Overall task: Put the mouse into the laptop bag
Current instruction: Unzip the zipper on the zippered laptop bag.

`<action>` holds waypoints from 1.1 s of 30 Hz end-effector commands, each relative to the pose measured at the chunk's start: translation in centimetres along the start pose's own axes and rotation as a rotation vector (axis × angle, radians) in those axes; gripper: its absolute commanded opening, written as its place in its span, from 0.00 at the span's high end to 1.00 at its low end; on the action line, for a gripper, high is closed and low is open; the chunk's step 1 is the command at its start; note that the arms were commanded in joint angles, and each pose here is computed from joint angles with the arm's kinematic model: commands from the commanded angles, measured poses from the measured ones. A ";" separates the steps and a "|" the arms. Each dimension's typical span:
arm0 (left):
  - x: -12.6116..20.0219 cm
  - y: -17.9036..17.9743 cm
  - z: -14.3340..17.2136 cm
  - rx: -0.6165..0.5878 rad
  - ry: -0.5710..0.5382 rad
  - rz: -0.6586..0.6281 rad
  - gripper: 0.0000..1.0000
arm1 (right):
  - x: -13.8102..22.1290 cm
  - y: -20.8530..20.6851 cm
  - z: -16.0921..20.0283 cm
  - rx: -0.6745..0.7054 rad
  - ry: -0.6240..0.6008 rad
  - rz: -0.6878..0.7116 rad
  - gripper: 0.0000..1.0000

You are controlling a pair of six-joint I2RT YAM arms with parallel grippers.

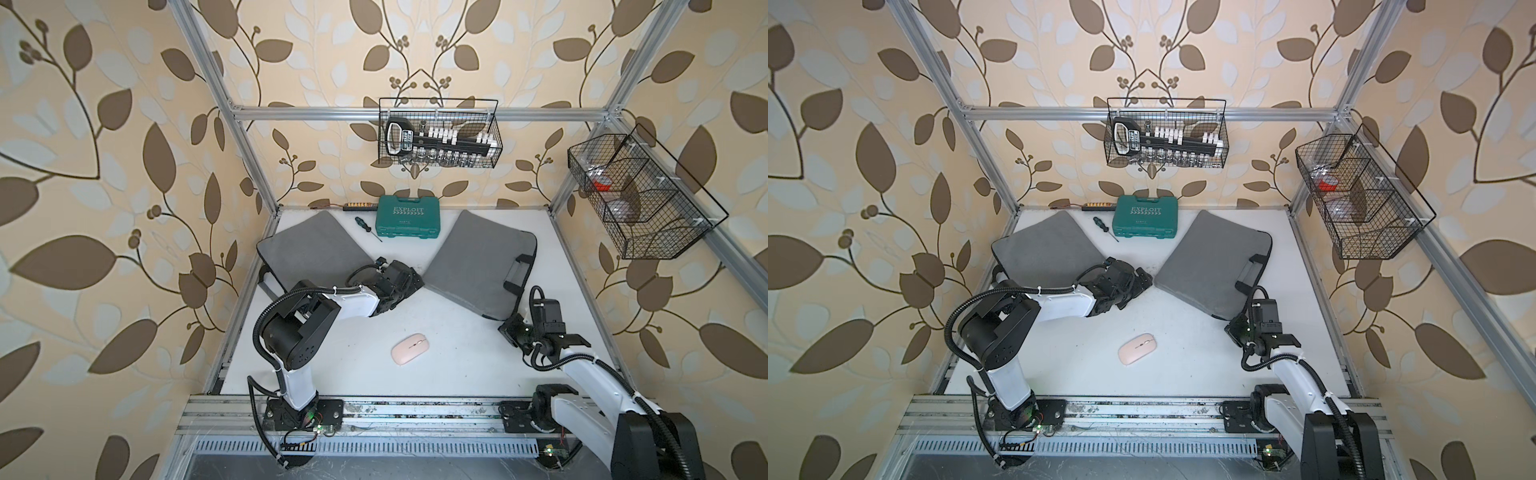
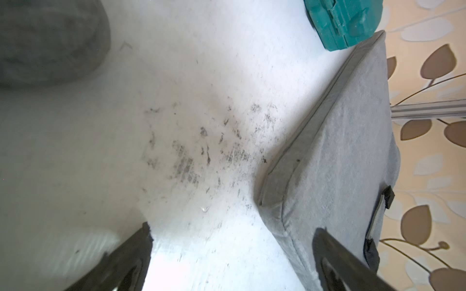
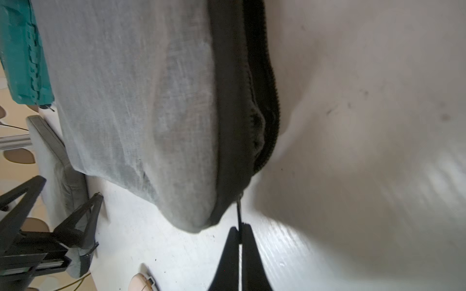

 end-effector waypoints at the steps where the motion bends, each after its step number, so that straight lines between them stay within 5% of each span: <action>1: -0.9 -2.2 -0.2 -0.068 0.005 0.077 0.03 | -0.1 -0.4 1.5 -0.001 0.092 -0.012 1.00; 4: -2.7 -3.4 0.1 -0.073 0.033 0.138 0.10 | -0.3 -0.7 2.3 -0.016 0.126 -0.028 1.00; 10: -6.1 -4.6 0.9 -0.065 0.071 0.216 0.41 | -0.1 -1.4 2.5 -0.079 0.117 0.016 1.00; 16: -7.8 -5.5 2.1 -0.061 0.099 0.278 0.98 | -0.1 -2.1 1.6 -0.206 0.088 0.144 1.00; 33: -2.4 -3.8 7.9 -0.063 -0.008 0.295 1.00 | -2.1 2.4 3.0 -0.329 0.125 0.107 1.00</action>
Point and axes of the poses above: each gripper's point midway between its finger pads, its own x axis back along the fingers, its own y axis along the line the jaws close on, z = x × y, the point moved 3 cm from there along x, back along the fingers, and after that the axes turned 8 degrees about -x, right-handed, at the moved point
